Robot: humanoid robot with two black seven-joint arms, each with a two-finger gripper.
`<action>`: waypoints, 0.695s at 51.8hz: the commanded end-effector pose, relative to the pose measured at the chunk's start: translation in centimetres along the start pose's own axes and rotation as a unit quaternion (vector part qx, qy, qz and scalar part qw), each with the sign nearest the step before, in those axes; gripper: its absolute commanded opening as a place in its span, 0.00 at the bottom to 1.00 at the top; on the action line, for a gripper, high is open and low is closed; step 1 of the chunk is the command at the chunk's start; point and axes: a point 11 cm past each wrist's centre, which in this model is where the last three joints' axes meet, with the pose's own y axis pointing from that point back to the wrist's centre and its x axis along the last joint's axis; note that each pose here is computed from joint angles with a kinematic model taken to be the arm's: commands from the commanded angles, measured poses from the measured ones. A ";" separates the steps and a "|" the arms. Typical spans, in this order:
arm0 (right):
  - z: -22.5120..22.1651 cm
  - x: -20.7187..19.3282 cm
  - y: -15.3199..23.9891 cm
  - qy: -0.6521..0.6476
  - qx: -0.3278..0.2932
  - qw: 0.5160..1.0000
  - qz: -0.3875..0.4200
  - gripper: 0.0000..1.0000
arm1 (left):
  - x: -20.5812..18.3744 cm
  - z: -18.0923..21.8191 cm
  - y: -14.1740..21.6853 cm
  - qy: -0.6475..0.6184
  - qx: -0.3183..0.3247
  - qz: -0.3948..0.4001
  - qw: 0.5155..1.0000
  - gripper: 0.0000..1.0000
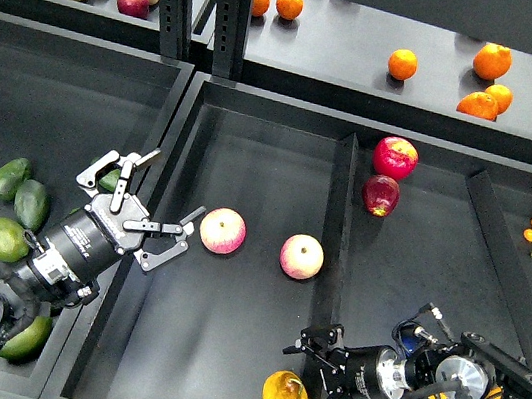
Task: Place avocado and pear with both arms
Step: 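Move the right gripper down to the yellow pear nearest the robot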
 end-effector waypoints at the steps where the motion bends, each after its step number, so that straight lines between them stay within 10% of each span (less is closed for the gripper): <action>1: 0.3 0.0 -0.3 -0.003 -0.004 1.000 -0.001 0.90 | 0.0 0.0 0.0 0.000 0.000 0.000 1.000 0.99; 36: 0.7 -0.2 -1.2 -0.013 -0.005 1.000 -0.002 0.71 | 0.0 0.0 0.0 0.000 0.000 0.000 1.000 0.99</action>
